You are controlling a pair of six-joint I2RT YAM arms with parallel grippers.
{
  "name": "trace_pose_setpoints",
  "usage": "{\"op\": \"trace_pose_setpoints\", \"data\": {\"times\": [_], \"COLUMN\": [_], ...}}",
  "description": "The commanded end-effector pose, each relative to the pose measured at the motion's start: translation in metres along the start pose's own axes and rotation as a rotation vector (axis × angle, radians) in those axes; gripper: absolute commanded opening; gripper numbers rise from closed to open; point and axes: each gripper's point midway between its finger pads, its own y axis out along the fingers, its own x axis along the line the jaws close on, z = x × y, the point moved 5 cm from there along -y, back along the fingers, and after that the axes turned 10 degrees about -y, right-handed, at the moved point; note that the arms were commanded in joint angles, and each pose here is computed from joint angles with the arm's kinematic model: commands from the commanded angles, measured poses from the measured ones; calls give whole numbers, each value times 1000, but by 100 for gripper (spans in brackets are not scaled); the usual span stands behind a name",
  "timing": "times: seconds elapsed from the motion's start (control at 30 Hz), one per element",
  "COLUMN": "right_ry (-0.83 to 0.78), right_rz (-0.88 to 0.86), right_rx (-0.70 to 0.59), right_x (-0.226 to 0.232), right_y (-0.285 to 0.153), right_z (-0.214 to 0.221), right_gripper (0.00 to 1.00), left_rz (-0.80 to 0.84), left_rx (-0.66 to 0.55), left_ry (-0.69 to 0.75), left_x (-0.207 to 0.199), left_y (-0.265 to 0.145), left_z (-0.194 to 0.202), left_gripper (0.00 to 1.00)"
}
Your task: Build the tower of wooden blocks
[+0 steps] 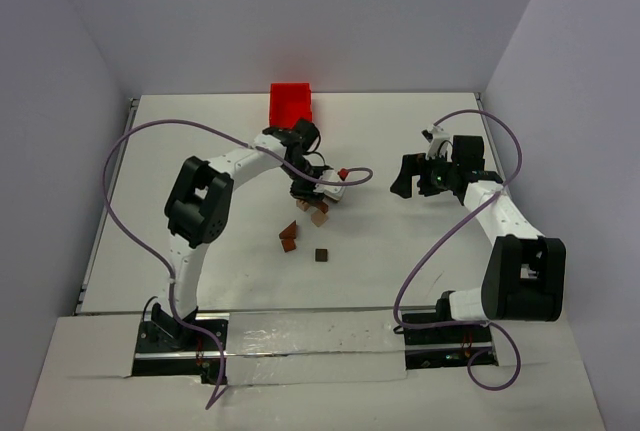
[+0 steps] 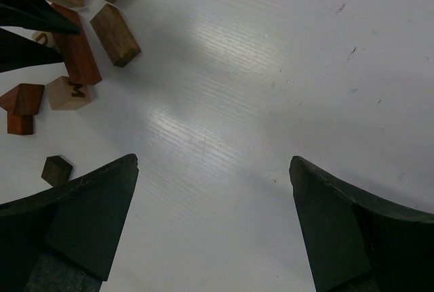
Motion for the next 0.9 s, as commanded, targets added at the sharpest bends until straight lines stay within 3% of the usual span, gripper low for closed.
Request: {"op": "trace_pose_setpoints", "data": {"times": [0.0,0.13,0.4,0.53,0.77,0.87], "right_ry": [-36,-39,-39,-39,-39,-38], "right_rz": [22,21,31,31,28,23], "right_rx": [-40,-40,-47,-52,-62,-63], "right_x": [-6,-6,-6,-6,-4,-4], "right_y": [-4,-4,-5,-6,-8,-8], "right_z": [-18,-19,-20,-21,-23,-24], "right_gripper": [100,100,100,100,100,100], "left_rz": [-5,-8,-8,-12,-73,-188], "left_rx": [-8,-4,21,35,-18,-72], "left_ry": [-3,-20,-50,-65,-96,-83], "left_x": [3,3,-3,-6,-3,6], "left_y": [10,12,12,8,-34,-63], "left_z": [-2,0,2,3,-30,-52], "left_gripper": [47,38,33,25,1,0]}}
